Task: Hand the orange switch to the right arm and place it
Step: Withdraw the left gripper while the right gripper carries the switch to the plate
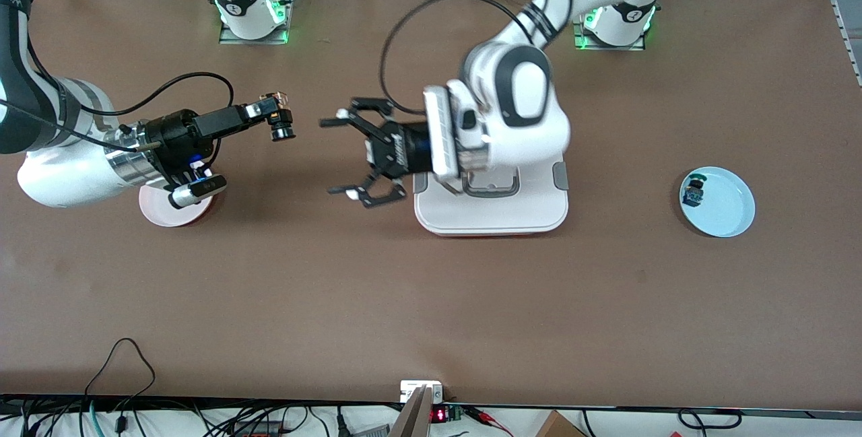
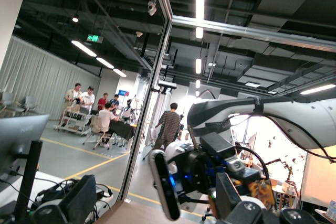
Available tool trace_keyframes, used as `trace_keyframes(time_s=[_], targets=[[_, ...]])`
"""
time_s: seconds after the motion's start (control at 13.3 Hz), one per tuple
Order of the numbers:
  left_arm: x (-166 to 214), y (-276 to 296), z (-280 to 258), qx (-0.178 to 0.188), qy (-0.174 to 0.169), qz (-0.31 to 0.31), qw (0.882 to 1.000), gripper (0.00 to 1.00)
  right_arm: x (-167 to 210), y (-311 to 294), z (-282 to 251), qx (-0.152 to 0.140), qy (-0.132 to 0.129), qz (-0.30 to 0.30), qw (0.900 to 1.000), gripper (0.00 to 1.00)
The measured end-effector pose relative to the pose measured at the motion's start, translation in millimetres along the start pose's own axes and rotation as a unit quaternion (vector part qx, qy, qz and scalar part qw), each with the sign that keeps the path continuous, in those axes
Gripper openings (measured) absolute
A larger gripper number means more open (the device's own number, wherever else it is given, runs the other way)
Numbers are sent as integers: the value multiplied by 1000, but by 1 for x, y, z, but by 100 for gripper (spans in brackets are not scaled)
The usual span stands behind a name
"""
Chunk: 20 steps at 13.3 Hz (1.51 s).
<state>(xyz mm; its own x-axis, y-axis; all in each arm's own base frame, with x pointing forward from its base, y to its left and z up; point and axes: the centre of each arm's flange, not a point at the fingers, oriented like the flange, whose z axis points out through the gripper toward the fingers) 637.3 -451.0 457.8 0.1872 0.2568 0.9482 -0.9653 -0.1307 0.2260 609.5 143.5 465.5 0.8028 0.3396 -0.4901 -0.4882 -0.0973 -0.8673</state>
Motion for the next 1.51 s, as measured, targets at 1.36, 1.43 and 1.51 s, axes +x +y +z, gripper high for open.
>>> trace_keyframes(time_s=[1.36, 1.43, 1.51], targets=[[36, -177, -514, -95, -122, 120, 981, 100, -30, 63, -85, -265, 40, 21, 963, 41], [56, -178, -544, -84, -166, 138, 973, 100, -31, 68, -93, -302, 50, 18, 952, 41], [74, -177, -570, -78, -211, 151, 963, 100, -31, 72, -101, -337, 57, 11, 940, 41]])
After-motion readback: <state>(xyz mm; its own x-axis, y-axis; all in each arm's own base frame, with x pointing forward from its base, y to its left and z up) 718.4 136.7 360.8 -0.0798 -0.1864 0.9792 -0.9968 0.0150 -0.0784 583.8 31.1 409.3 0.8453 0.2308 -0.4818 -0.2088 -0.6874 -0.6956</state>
